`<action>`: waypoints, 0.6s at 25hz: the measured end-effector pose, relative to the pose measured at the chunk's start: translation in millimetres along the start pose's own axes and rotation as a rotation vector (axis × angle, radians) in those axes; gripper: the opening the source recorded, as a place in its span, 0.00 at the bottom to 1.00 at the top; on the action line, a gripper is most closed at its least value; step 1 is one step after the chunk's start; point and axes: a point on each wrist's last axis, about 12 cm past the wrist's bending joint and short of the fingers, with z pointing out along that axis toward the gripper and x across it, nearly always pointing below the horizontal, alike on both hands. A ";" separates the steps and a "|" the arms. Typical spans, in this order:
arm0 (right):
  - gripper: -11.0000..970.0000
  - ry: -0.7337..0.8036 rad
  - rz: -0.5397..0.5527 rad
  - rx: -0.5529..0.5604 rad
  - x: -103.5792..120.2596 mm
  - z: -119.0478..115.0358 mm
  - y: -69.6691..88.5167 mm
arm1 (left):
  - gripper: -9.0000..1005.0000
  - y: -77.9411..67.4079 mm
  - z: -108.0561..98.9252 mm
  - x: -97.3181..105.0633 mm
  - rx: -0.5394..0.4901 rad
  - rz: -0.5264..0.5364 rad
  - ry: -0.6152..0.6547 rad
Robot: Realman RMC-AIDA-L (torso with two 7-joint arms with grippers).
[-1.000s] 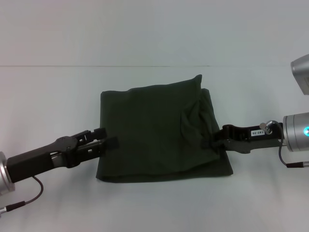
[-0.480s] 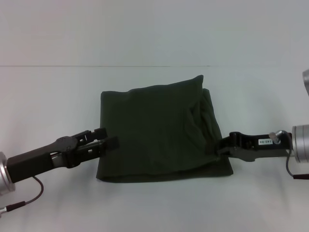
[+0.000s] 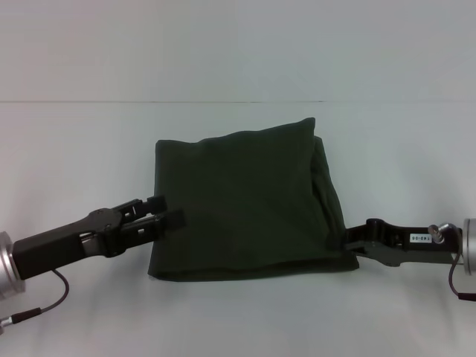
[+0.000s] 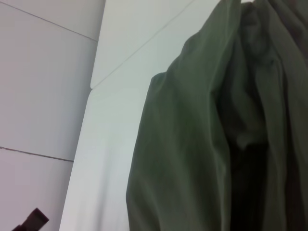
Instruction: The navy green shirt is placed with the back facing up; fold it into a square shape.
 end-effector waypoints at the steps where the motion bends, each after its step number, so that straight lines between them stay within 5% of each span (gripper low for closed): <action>1: 0.03 -0.001 0.004 0.000 1.6 0.7 -1.2 | 0.91 0.0 0.2 0.0 0.000 0.001 0.000; 15: 0.04 -0.083 0.079 -0.022 20.6 -5.7 -20.1 | 0.91 -0.1 0.1 1.5 -0.005 0.005 -0.008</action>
